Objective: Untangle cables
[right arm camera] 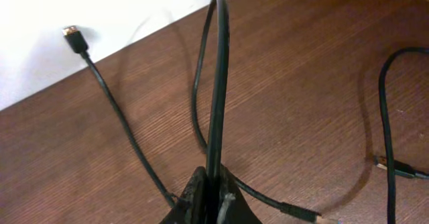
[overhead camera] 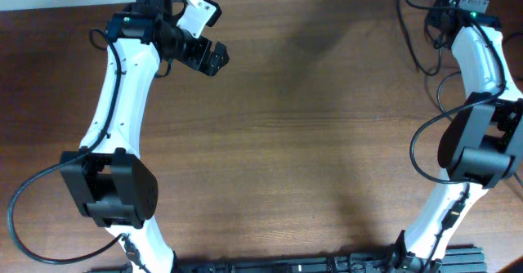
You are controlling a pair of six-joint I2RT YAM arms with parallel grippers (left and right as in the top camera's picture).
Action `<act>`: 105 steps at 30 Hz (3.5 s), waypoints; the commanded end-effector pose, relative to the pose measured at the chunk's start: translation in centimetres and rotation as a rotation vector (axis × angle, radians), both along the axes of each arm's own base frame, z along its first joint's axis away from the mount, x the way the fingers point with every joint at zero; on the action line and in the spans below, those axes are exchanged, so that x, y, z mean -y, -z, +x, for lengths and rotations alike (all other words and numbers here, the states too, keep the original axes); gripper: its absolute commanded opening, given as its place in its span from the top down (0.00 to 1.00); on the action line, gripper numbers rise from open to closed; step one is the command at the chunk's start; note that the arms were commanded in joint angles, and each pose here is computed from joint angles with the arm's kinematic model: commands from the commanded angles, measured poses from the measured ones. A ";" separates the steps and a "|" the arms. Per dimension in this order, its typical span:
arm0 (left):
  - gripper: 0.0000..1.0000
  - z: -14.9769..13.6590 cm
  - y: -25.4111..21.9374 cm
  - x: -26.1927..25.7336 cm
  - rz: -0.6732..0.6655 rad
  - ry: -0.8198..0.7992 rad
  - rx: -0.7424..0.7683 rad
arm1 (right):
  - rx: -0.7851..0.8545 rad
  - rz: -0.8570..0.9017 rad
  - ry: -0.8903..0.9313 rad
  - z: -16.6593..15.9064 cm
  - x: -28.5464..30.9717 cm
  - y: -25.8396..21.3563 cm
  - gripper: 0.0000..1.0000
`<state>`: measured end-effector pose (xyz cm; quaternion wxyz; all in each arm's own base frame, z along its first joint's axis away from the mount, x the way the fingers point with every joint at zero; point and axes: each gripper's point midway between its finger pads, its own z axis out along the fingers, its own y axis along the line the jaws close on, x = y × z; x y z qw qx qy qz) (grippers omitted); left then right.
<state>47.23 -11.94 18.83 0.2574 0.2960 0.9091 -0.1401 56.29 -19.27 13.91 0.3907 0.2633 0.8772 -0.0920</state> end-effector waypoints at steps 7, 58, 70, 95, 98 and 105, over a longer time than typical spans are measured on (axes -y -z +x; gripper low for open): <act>0.01 -0.2 -1.6 -0.3 -0.012 -0.015 0.028 | -0.020 -0.002 0.077 -1.7 4.2 0.2 0.01; 0.01 -0.2 -1.6 -0.3 -0.012 -0.015 0.028 | -0.172 0.318 -0.552 -18.4 -21.3 -15.8 0.01; 0.01 -0.1 -1.6 -0.3 -0.012 -0.015 0.027 | -0.172 0.318 -0.552 -18.4 -21.3 -15.8 0.01; 0.01 3.5 -6.9 2.3 -0.069 0.004 0.299 | -0.172 0.318 -0.551 -18.4 -21.3 -15.8 0.01; 0.01 4.0 -10.3 2.6 -0.107 -0.060 0.385 | -0.172 0.318 -0.551 -18.4 -21.3 -15.8 0.01; 0.01 2.3 -15.3 1.8 -0.201 -0.144 0.573 | -0.172 0.318 -0.551 -18.4 -21.3 -15.8 0.01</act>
